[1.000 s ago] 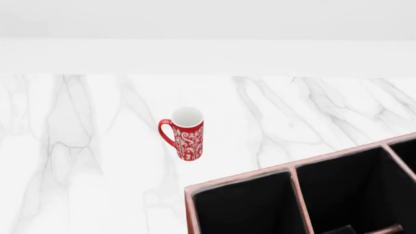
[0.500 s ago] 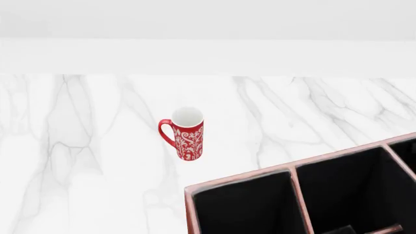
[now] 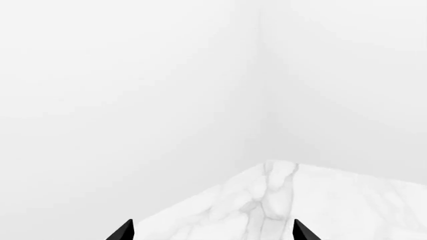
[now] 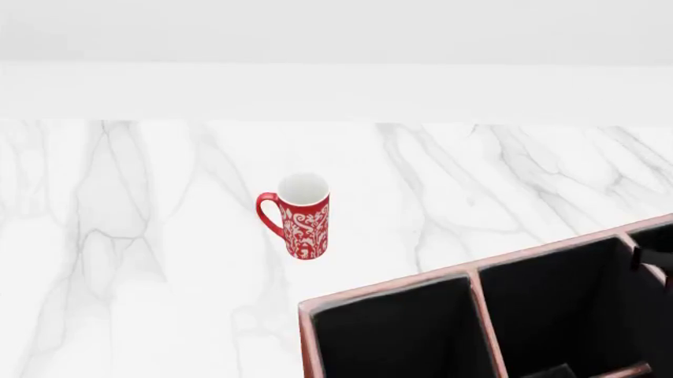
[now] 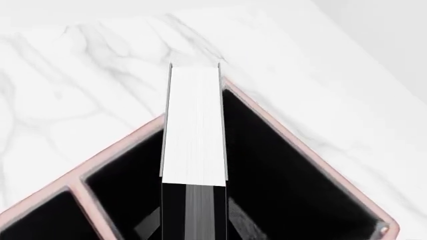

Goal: Pick up the book and place it in the right compartment of the caddy.

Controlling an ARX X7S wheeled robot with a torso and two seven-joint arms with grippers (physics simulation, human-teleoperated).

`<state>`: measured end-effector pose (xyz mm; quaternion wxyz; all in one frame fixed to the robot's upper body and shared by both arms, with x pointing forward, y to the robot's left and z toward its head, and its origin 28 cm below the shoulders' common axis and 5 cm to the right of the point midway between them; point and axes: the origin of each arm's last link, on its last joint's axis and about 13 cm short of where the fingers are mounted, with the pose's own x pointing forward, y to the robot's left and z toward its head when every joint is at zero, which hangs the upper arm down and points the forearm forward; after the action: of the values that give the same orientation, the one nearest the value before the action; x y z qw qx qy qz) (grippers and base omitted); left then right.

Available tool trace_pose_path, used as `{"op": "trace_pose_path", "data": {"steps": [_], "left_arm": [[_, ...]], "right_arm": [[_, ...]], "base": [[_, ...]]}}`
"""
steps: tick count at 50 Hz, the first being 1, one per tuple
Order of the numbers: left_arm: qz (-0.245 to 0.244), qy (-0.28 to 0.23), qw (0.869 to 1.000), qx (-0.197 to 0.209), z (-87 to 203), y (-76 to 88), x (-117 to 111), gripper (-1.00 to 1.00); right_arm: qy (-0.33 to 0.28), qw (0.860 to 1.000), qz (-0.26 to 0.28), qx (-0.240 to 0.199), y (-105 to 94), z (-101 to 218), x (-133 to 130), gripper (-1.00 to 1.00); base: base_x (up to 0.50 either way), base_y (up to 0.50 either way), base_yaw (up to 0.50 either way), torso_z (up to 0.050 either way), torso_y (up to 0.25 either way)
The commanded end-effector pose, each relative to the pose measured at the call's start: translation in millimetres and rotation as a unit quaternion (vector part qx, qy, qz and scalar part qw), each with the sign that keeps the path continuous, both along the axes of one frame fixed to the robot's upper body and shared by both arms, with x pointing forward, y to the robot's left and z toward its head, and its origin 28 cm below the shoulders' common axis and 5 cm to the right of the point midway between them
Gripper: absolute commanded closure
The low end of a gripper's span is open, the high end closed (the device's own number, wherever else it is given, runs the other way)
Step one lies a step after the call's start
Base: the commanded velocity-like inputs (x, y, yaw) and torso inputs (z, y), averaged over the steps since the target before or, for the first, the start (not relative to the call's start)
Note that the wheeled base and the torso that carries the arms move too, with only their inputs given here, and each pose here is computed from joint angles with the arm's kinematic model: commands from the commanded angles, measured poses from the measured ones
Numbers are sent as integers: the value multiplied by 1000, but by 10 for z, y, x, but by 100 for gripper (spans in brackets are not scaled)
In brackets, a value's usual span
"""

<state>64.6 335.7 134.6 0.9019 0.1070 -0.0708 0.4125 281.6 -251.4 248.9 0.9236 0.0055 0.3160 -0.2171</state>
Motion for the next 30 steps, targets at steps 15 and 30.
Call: {"op": "trace_pose_path", "data": {"steps": [15,30], "left_arm": [[0,1,1000,0,-6,0,-8,-100],[0,-1,1000,1,8,-3,-8,-100]], "right_arm": [[0,1000,-12,14,-76,-136,103,-100],[-4,1000,-9,9,-55,-111,110,-100]], "base": [[0,0,0,1,1],[0,0,0,0,0]]}}
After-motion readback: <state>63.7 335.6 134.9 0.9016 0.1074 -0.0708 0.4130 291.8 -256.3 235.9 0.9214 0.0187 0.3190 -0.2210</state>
